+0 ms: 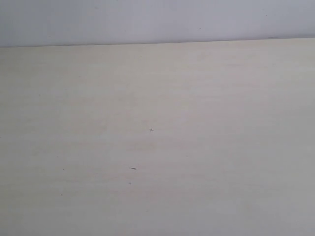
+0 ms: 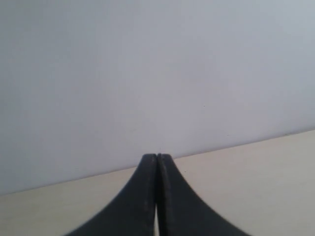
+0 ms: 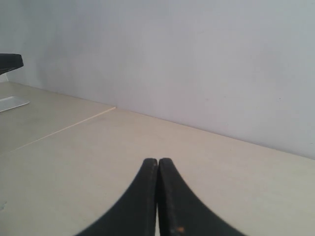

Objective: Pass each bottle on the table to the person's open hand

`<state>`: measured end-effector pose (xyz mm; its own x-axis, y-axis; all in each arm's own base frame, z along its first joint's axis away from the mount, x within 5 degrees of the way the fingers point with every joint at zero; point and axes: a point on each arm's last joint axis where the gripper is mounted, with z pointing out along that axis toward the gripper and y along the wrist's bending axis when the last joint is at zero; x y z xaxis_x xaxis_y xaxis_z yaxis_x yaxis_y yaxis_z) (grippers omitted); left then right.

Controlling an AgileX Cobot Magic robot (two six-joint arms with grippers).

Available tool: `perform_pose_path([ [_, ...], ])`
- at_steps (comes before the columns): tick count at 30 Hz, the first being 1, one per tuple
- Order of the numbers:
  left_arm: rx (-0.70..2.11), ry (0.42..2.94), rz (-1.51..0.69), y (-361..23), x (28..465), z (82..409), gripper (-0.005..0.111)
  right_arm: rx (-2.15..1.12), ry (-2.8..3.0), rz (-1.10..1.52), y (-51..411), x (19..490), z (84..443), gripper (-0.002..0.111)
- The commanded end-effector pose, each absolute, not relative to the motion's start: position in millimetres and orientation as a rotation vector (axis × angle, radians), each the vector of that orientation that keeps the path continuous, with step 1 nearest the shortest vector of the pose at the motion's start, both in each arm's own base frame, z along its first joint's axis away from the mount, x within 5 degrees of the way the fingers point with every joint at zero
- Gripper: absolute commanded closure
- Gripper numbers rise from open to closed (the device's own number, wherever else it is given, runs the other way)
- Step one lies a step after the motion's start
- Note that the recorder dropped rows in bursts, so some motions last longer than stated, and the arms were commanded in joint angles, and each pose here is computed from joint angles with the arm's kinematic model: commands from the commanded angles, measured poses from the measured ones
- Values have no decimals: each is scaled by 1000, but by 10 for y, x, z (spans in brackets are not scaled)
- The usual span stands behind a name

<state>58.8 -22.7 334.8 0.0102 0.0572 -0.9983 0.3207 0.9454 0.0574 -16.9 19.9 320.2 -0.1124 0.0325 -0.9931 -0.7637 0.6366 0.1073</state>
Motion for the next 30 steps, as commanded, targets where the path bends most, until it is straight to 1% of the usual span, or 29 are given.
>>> perform_pose_path([
  [1, 307, 1528, -209, -204, 468, 3340, 107, -637, 1551, 755, 202, -165, 3185, 108],
  [8, 311, 1528, -201, -201, 465, 3338, 107, -637, 1551, 755, 202, -165, 3185, 108],
  [14, 350, 1591, -133, -186, 469, 3273, 107, -637, 1551, 755, 202, -165, 3185, 108],
  [22, 336, 1604, -105, -171, 474, 3264, 107, -637, 1551, 755, 202, -165, 3185, 108],
  [27, 210, 1653, -98, -116, 479, 3238, 107, -637, 1551, 755, 202, -165, 3185, 108],
  [30, 27, 1691, -64, -18, 479, 3212, 107, -637, 1551, 755, 202, -165, 3185, 108],
])
